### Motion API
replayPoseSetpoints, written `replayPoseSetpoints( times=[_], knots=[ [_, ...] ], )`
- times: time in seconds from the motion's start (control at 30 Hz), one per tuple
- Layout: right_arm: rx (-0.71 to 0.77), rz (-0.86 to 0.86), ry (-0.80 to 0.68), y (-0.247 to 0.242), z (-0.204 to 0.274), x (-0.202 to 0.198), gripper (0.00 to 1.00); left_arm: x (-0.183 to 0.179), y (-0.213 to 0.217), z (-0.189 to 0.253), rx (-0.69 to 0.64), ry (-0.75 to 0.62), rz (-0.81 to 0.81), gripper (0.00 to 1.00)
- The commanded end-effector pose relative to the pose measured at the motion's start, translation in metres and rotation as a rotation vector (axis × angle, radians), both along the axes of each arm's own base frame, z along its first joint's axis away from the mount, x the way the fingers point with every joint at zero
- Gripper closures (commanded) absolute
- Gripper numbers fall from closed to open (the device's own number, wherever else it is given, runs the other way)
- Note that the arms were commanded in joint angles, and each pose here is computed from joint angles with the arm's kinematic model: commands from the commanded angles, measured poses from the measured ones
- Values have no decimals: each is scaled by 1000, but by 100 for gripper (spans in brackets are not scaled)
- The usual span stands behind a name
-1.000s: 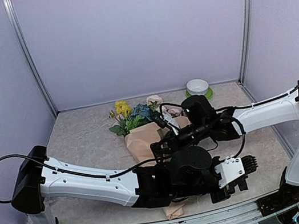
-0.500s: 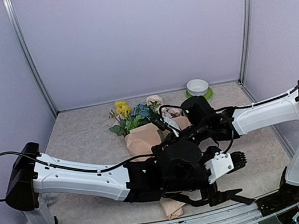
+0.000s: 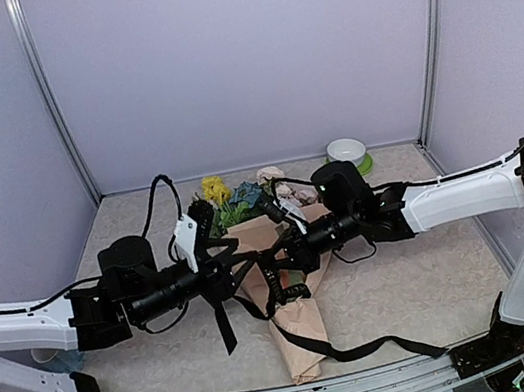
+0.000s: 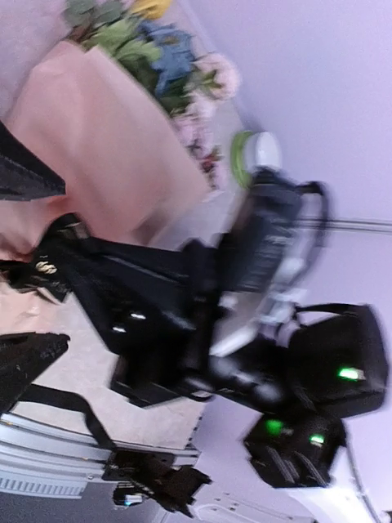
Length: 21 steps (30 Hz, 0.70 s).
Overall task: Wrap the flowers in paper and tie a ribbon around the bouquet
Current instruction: Cross the half-tied ribbon over the folded bouquet.
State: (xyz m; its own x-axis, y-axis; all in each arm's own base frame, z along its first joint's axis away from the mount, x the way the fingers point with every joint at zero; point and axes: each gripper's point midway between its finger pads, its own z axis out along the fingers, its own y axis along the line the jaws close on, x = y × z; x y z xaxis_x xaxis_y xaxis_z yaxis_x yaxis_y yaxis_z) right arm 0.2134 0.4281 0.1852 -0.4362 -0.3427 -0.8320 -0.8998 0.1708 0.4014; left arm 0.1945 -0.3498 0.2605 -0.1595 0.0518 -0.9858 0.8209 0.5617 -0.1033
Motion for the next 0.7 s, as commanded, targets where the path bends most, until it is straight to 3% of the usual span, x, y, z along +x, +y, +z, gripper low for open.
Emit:
replayPoseSetpoints(
  times=[0.0,0.03,0.1,0.4,0.47,0.67],
  knots=[
    [41,21,-10,9,14,-1,100,-14,-1,-51,9,116,-63,35],
    [43,25,-5,10,14,-3,100,-12,-1,-54,15,109,-54,30],
    [51,29,-6,11,17,-4,100,-5,-2,-65,48,89,-43,28],
    [70,43,1,14,16,-10,100,11,-35,-94,171,124,-164,36],
    [77,44,0,14,18,-11,100,21,-35,-100,176,157,-167,44],
    [80,40,2,11,17,-13,100,8,-43,-97,144,201,-308,87]
  ],
)
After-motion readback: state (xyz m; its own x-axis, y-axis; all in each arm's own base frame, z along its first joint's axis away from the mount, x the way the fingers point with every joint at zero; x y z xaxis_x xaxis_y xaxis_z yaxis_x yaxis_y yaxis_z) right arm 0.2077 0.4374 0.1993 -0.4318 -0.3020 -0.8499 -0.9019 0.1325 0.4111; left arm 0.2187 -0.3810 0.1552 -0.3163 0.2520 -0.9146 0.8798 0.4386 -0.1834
